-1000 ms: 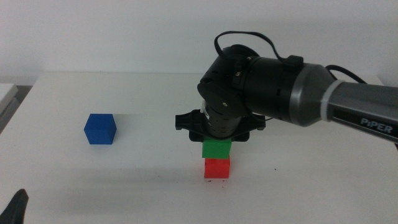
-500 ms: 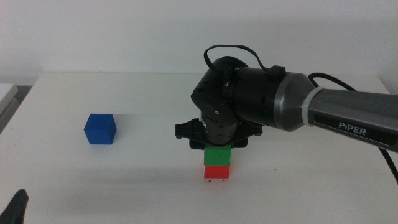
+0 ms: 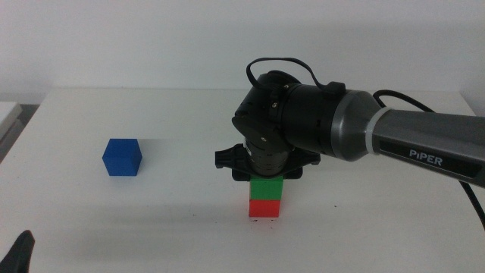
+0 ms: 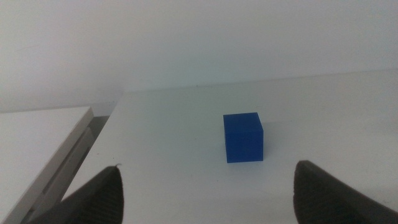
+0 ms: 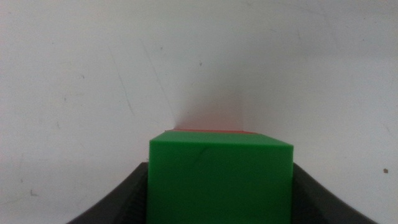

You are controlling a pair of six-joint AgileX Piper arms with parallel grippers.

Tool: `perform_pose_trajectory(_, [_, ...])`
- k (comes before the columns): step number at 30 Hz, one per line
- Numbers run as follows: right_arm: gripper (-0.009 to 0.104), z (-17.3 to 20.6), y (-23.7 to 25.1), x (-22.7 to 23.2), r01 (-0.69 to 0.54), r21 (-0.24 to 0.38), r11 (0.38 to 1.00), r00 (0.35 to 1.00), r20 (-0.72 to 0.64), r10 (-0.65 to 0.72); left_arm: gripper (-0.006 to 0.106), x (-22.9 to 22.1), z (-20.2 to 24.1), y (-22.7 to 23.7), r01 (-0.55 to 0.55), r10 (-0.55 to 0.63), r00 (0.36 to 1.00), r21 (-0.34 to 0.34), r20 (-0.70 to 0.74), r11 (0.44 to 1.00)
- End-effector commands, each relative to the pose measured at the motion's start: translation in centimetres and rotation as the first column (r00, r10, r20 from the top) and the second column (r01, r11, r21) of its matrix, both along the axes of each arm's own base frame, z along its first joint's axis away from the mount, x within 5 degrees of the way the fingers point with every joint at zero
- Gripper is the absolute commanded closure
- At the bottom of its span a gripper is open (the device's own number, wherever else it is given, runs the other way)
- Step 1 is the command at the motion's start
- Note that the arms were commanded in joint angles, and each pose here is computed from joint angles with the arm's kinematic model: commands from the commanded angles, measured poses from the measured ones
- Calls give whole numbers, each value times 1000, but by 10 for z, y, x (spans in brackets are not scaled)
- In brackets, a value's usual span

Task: Stack red cubes first, then green, then blue cubes in a specific spot.

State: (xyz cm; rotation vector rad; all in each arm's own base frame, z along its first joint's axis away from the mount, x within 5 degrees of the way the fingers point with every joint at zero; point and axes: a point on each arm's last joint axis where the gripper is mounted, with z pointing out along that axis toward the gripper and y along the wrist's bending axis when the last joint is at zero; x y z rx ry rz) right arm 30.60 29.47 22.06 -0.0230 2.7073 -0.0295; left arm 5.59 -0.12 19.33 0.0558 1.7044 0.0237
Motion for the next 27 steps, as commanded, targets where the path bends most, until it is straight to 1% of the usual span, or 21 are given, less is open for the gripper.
perform_pose_trajectory(1, [94,2,-1,2,0,-7,1000,1000,19,0,7,0,1,0,0,0,1000,-7,17,1000])
perform_pose_trajectory(9, [94,-10,1,3,0,-30,1000,1000,-5,0,7,0,1,0,0,0,1000,-7,17,1000])
perform_pose_trajectory(10, [91,-10,1,3,0,-30,1000,1000,-5,0,7,0,1,0,0,0,1000,-7,17,1000])
perform_pose_trajectory(11, [40,-10,1,3,-1,-33,999,1000,-2,1,7,0,1,0,0,0,1000,-7,17,1000])
perform_pose_trajectory(14, [19,-10,1,4,-10,-47,999,1000,14,11,7,0,1,0,0,0,1000,-7,17,1000])
perform_pose_trajectory(15, [13,-6,0,4,-12,-47,999,1000,24,13,7,0,1,0,0,0,1000,-7,17,1000])
perform_pose_trajectory(17, [5,9,1,-2,-59,-56,997,996,58,62,7,0,1,0,0,0,1000,-7,17,1000])
perform_pose_trajectory(19, [2,40,-1,-15,-117,-53,992,986,116,123,7,0,1,0,0,0,1000,-7,17,1000])
perform_pose_trajectory(21, [2,72,-9,-33,-169,-78,982,967,177,181,7,0,1,0,0,0,1000,-7,17,1000])
perform_pose_trajectory(23, [2,105,-27,-55,-192,-87,977,946,249,208,7,0,1,0,0,0,1000,-7,17,1000])
perform_pose_trajectory(27, [2,142,-73,-98,-290,-100,952,901,307,307,7,0,1,0,0,0,1000,-7,17,1000])
